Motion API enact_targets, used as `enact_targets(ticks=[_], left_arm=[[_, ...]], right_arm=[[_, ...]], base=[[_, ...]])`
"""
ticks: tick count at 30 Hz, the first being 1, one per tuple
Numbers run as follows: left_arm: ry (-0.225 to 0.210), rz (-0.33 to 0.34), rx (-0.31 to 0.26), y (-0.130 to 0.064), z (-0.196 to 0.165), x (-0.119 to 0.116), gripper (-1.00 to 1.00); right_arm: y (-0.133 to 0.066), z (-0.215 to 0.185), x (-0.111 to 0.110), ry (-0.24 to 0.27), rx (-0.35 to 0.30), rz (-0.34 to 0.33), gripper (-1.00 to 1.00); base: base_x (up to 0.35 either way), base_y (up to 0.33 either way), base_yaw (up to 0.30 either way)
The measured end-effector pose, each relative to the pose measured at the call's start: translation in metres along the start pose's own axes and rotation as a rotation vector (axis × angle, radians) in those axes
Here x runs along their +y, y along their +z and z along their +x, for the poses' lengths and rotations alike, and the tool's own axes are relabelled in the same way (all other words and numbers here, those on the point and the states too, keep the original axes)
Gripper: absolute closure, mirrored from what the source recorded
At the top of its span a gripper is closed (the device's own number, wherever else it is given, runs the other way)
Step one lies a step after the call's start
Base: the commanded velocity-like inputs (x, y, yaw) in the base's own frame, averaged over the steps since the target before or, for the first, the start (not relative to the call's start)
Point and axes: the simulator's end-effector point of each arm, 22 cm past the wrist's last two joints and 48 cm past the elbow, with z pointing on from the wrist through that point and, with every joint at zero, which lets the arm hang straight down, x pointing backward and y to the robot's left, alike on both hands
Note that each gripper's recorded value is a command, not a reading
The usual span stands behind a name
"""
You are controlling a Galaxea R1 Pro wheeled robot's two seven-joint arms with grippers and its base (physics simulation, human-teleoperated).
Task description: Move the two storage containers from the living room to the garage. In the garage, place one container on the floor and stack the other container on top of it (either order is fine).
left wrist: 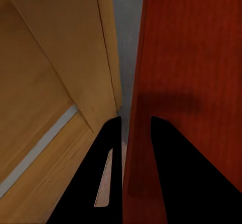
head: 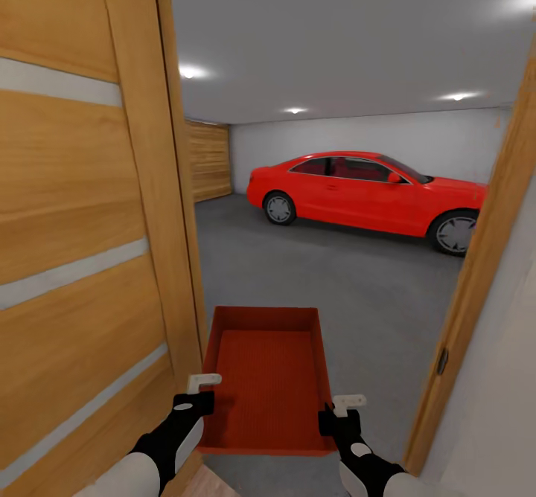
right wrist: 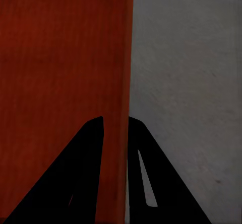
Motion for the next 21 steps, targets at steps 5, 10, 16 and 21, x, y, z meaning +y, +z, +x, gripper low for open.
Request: enact_targets(ticks=[5, 10, 16, 21], left_arm=[[0.0, 0.0, 0.001, 0.0, 0.0003, 0.0, 1.0], [0.0, 0.0, 0.001, 0.0001, 0.0005, -0.0001, 1.0], [0.0, 0.0, 0.002, 0.0001, 0.0007, -0.0001, 1.0], [0.0, 0.0, 0.001, 0.0, 0.0004, -0.0004, 1.0]], right_arm=[[0.0, 0.0002, 0.0, 0.0, 0.0, 0.0, 1.0], [0.0, 0.0003, -0.0001, 0.0, 0.001, 0.0, 1.0], [0.0, 0.0004, -0.0001, -0.001, 0.001, 0.0, 1.0], [0.0, 0.0004, -0.0003, 0.0, 0.001, 0.001, 1.0]], base=[[0.292, 0.225, -0.003], [0.281, 0.247, -0.125], [0.26, 0.261, -0.22], [0.25, 0.266, -0.237]])
